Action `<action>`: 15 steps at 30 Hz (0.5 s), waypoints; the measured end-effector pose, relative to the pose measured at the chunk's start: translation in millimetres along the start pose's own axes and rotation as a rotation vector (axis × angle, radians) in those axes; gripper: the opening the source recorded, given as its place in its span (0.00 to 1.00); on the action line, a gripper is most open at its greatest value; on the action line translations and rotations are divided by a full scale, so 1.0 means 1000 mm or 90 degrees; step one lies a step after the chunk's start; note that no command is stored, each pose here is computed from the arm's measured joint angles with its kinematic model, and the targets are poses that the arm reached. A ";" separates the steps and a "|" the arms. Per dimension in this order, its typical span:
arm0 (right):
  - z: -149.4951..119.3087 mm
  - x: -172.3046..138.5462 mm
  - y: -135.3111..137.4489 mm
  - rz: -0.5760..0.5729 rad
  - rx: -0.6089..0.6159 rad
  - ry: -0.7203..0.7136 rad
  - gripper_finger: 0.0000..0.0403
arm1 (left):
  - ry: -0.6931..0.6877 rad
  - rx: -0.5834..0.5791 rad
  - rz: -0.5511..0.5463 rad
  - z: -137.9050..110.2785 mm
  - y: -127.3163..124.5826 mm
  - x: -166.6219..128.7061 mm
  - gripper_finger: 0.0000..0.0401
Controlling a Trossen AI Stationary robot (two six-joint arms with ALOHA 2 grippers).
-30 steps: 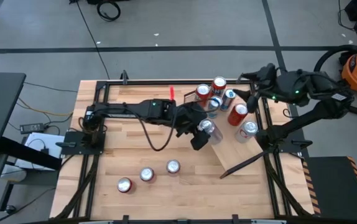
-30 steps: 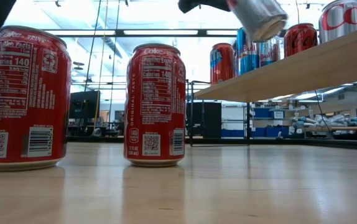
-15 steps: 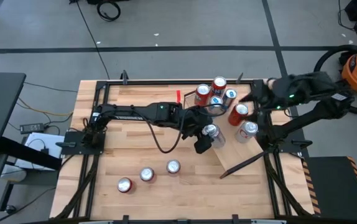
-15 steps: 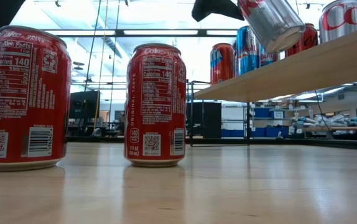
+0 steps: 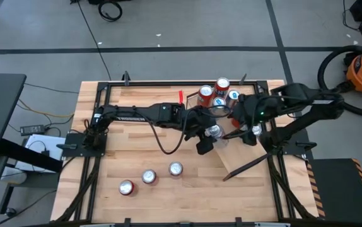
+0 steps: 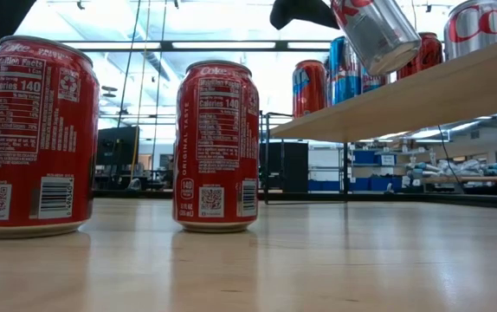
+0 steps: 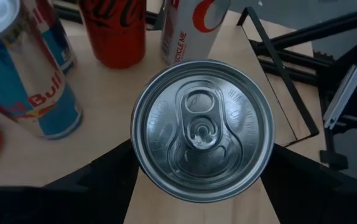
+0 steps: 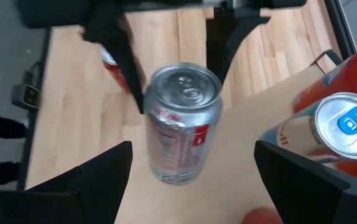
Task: Place canned beverage on shelf
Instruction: Put the white soda can aligned with the other white soda can on the shelf
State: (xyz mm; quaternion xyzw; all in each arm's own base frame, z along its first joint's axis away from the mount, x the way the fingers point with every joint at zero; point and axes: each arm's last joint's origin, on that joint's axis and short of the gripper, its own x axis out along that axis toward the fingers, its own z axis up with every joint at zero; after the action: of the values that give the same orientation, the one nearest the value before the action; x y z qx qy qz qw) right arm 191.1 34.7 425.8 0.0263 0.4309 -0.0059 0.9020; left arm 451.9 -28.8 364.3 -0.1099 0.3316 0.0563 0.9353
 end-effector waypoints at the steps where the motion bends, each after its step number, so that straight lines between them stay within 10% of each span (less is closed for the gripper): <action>1: 0.000 0.004 0.000 -0.003 0.000 0.002 0.86 | 0.000 0.008 0.001 0.000 0.000 0.000 0.76; 15: -0.005 0.040 0.002 0.000 0.072 -0.105 0.87 | -0.019 0.081 0.027 0.001 -0.003 0.000 0.76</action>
State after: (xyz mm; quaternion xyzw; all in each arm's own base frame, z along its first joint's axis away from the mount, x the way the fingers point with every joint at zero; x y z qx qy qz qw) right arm 212.2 37.7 391.4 0.0764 0.3541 -0.0320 0.9315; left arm 452.7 -31.7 365.7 -0.0424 0.3231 0.0564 0.9437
